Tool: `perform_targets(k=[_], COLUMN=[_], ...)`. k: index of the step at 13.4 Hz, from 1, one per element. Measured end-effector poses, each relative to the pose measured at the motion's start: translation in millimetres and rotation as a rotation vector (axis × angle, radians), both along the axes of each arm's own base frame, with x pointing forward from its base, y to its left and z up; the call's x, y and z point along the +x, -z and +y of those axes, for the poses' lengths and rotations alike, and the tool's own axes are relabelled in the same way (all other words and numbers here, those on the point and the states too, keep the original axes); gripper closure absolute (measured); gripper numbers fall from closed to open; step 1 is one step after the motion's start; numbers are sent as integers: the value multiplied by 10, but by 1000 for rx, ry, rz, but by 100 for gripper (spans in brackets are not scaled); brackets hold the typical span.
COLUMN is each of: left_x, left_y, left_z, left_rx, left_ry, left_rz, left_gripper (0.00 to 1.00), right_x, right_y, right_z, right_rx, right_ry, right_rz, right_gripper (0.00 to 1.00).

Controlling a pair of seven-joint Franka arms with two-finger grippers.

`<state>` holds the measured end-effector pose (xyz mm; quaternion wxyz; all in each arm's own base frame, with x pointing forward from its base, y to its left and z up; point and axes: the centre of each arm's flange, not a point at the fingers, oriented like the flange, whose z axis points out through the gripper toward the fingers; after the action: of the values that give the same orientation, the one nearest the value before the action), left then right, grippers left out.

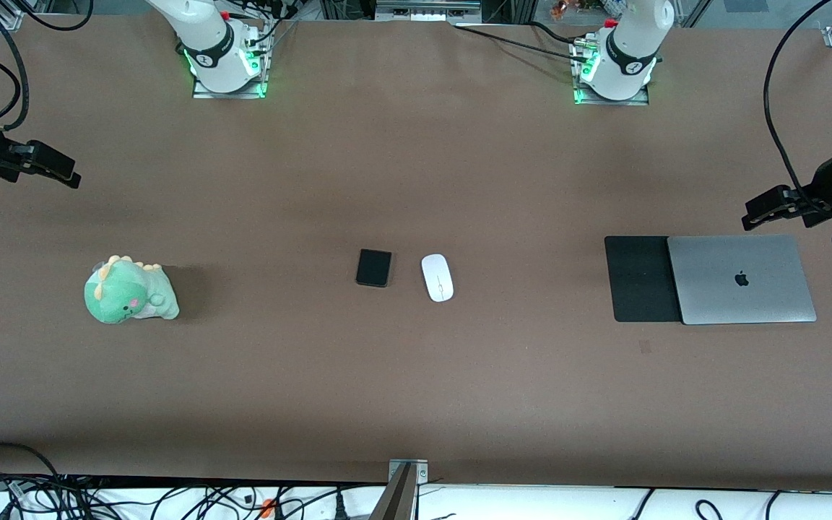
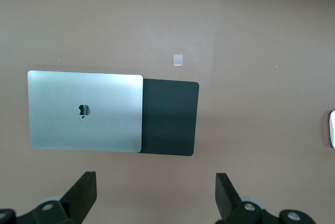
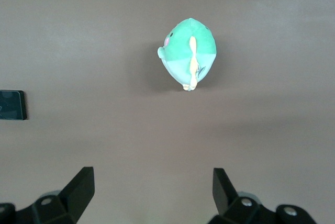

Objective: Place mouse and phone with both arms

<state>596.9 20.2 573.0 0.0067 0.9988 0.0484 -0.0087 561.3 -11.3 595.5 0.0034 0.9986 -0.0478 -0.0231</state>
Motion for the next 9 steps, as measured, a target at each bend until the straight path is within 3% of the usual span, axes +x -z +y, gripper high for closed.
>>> perform_targets(k=[9], left_x=[-3], left_y=[29], left_z=[-188], left_rx=[-2], left_ry=[-30], left_rz=[8], left_gripper=[0], right_x=[6], right_y=[11], right_z=[20], right_rx=[0], right_ry=[-4], right_rz=[2], right_gripper=[0])
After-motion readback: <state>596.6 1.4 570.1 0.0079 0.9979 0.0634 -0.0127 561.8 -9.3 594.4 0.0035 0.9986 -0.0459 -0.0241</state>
